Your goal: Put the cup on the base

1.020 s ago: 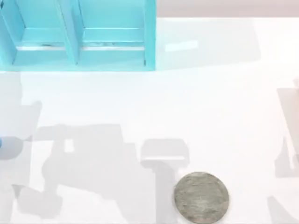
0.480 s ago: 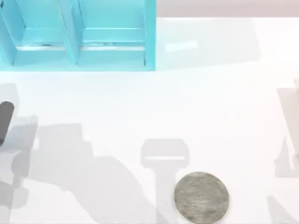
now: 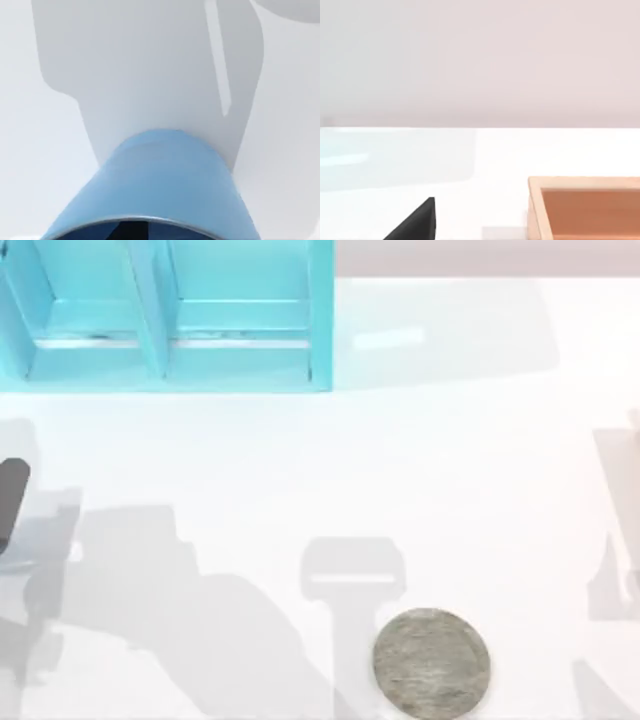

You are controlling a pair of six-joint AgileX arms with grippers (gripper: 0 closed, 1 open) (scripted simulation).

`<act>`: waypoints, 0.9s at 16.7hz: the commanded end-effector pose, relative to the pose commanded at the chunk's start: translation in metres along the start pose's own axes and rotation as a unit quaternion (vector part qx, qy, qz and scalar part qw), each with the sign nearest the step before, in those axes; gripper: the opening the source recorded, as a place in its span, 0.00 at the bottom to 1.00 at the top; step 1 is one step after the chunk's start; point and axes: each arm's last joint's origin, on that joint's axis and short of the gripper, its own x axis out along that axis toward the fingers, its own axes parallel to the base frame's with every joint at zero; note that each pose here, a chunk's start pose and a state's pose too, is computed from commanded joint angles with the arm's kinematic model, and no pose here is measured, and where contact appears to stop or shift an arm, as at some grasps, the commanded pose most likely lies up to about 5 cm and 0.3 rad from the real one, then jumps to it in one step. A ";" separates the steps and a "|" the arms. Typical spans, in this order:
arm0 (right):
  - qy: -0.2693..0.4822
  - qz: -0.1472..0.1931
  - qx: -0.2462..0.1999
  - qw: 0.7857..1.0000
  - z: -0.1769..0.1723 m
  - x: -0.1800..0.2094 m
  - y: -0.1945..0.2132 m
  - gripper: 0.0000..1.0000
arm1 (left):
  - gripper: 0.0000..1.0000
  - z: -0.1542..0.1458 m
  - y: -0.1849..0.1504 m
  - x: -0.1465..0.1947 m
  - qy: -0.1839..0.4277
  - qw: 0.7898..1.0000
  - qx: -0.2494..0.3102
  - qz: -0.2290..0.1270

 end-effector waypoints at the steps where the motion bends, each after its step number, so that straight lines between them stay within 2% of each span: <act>1: 0.000 0.000 0.000 1.000 0.000 0.000 0.000 1.00 | 0.55 0.000 0.000 0.000 0.000 1.000 0.000 0.000; 8: 0.000 0.000 0.000 1.000 0.000 0.000 0.000 1.00 | 0.02 0.000 0.000 0.000 0.000 1.000 0.000 0.000; 15: 0.000 0.000 0.000 1.000 0.000 0.000 0.000 1.00 | 0.00 0.000 0.000 0.000 0.000 1.000 0.000 0.000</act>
